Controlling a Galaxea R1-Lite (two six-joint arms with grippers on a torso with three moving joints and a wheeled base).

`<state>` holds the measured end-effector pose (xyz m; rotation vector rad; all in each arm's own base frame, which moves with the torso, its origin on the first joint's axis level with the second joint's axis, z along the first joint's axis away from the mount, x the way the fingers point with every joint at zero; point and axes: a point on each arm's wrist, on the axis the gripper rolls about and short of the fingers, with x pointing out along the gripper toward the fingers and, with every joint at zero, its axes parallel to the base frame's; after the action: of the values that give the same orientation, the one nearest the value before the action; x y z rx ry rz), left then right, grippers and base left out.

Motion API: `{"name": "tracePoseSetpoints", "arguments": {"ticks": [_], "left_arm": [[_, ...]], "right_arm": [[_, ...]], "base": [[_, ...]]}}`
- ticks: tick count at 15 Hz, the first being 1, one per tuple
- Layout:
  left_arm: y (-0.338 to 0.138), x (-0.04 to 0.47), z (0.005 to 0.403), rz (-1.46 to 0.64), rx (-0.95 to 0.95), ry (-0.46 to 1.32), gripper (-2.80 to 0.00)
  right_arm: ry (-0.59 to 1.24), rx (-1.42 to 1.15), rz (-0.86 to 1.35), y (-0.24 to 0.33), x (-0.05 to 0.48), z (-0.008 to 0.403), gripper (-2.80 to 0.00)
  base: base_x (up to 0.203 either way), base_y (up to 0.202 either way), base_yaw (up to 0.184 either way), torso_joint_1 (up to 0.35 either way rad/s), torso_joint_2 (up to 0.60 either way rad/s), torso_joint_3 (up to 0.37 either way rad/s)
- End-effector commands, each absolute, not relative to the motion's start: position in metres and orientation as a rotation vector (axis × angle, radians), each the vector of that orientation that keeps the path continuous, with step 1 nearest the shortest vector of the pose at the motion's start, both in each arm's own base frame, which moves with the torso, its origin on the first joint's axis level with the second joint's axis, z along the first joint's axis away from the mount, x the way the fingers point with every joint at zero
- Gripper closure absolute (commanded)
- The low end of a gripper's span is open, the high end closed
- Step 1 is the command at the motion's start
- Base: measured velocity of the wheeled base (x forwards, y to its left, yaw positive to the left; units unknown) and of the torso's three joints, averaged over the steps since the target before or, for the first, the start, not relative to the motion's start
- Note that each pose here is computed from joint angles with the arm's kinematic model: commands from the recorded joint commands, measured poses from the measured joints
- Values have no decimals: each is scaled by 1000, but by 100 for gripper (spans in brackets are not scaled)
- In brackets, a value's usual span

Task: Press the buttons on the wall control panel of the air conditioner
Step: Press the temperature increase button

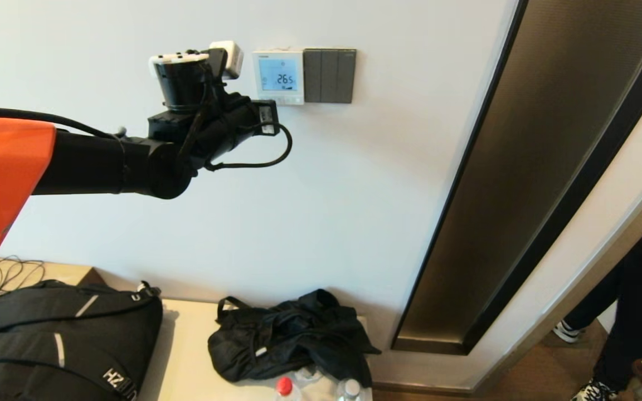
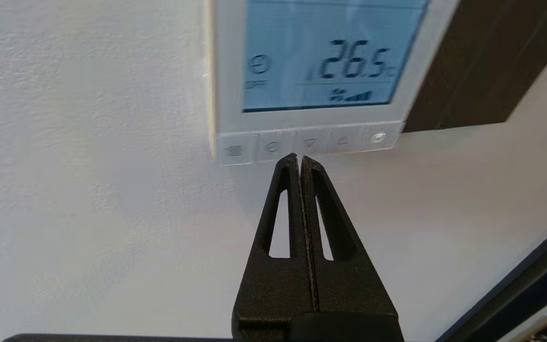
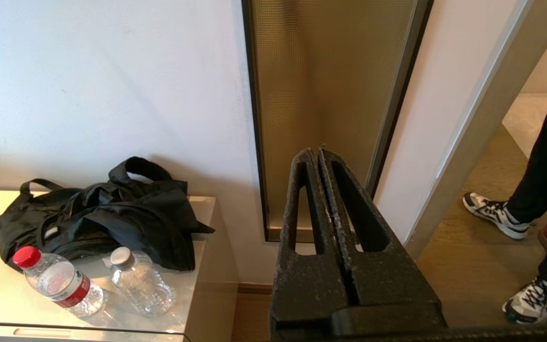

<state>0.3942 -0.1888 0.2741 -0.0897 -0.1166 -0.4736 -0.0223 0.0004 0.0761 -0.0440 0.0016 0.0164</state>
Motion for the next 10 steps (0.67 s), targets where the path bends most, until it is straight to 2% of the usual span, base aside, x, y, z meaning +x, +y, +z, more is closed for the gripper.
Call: {"name": "tracePoseSetpoints", "arguments": {"ticks": [1, 10], "left_arm": [[-199, 393, 273, -491, -92, -119, 0], [-205, 403, 264, -491, -88, -101, 0]], "right_arm": [[1, -43, 17, 0, -22, 76, 0], [1, -41, 17, 0, -22, 76, 0]], "base": [[0, 0, 0, 0, 0, 0], [0, 0, 0, 0, 0, 0]]}}
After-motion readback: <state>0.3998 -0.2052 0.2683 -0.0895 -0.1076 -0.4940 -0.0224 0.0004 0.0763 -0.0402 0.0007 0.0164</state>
